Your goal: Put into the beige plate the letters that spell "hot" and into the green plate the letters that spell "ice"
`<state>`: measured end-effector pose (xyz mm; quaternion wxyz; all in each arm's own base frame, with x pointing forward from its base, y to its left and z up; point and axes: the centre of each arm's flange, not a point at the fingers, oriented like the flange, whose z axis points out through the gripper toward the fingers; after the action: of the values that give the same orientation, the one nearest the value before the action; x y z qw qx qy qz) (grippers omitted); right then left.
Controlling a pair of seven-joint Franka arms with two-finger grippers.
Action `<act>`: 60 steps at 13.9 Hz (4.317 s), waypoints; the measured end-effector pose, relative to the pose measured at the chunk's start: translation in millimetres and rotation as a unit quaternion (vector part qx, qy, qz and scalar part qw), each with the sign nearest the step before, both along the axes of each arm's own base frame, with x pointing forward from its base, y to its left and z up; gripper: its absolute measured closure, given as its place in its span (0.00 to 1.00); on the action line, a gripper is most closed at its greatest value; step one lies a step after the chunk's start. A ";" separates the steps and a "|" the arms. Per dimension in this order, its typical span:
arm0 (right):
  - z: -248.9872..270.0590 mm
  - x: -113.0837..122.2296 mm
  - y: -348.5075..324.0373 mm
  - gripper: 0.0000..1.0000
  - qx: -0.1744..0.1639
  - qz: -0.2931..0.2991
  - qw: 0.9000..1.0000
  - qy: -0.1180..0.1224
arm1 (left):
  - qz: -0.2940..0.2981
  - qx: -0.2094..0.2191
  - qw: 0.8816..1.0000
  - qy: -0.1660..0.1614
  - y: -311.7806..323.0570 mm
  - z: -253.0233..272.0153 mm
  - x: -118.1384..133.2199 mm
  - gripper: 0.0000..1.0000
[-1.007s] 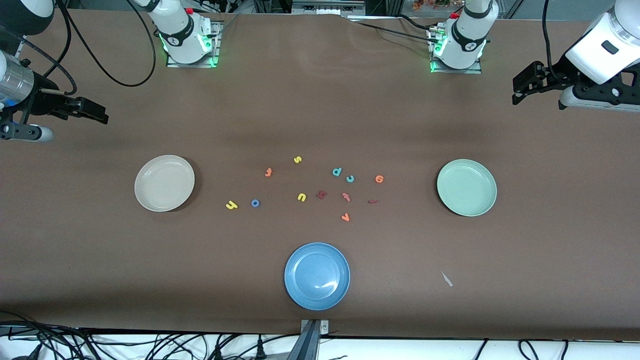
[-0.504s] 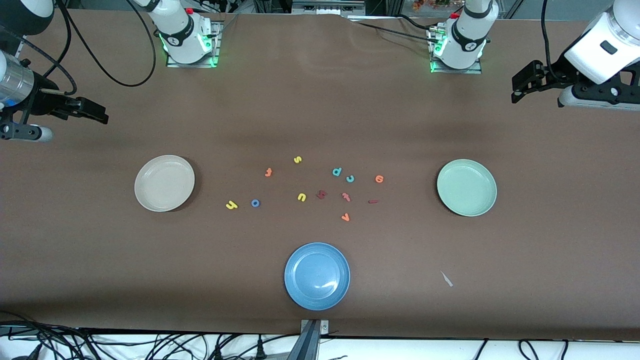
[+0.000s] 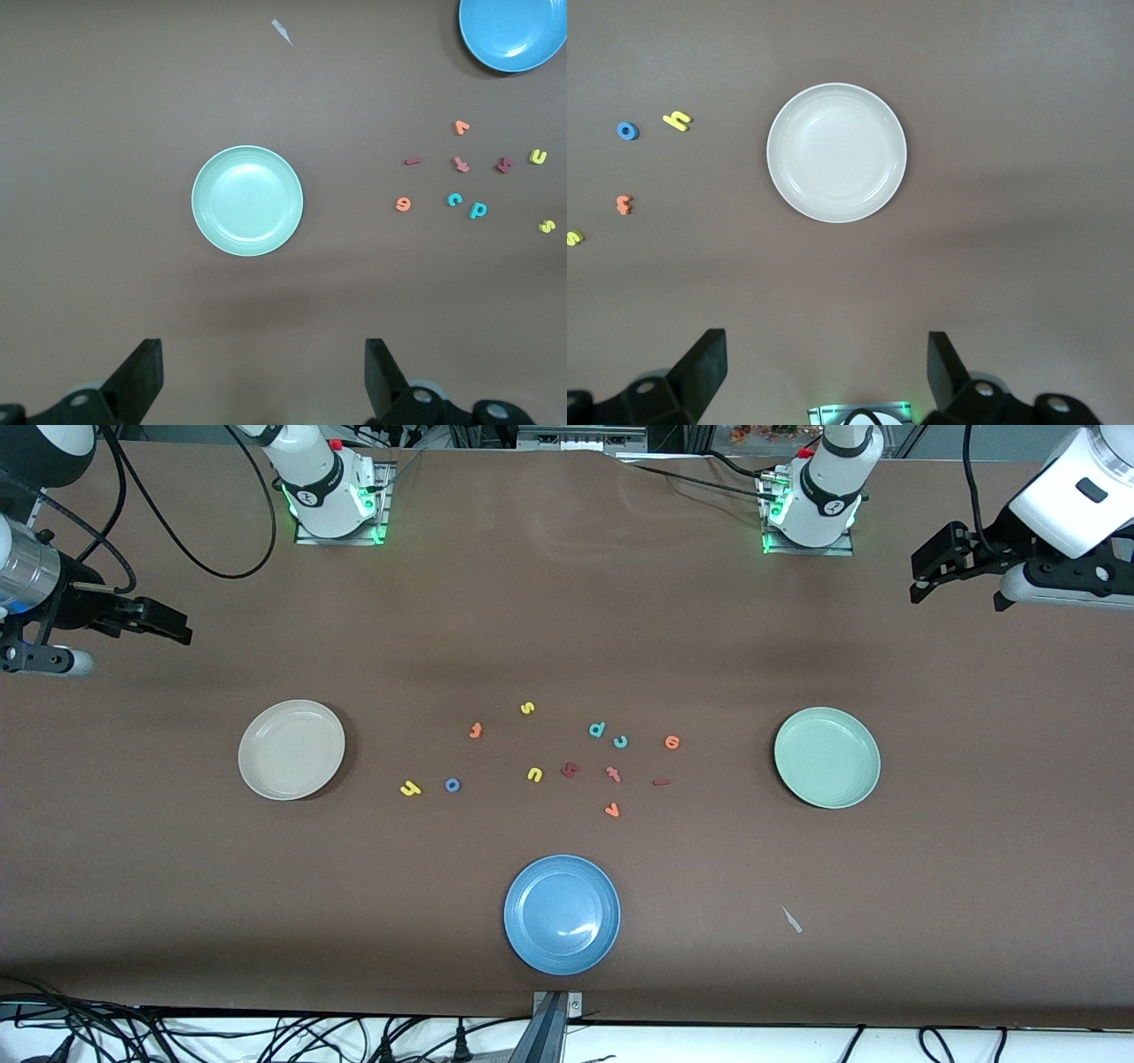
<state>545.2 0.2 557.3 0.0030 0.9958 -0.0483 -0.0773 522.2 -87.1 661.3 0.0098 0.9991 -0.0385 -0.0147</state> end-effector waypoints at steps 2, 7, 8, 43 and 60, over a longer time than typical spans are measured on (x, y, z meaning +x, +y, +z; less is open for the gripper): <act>0.0 0.0 0.0 0.00 0.000 0.000 1.000 0.000 | 0.000 0.000 1.000 0.000 -1.6 -0.1 -0.3 0.00; 0.0 0.0 0.0 0.00 0.000 0.000 1.000 0.000 | 0.005 0.000 1.000 0.003 -1.9 -1.2 -0.3 0.00; 0.0 0.0 0.0 0.00 0.000 0.000 1.000 0.000 | 0.006 0.001 1.000 0.004 -2.4 -1.6 -0.1 0.00; 0.0 0.0 0.0 0.00 0.000 0.000 1.000 0.000 | 0.015 0.001 1.000 0.007 -4.1 -2.8 0.2 0.00; 0.0 0.0 0.0 0.00 0.000 0.000 1.000 0.000 | 0.018 0.002 1.000 0.008 -8.3 -3.4 -0.4 0.00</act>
<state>545.1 0.1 557.2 0.0030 0.9958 -0.0483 -0.0774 521.9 -95.4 657.9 0.0087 0.9995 -0.0204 -0.0223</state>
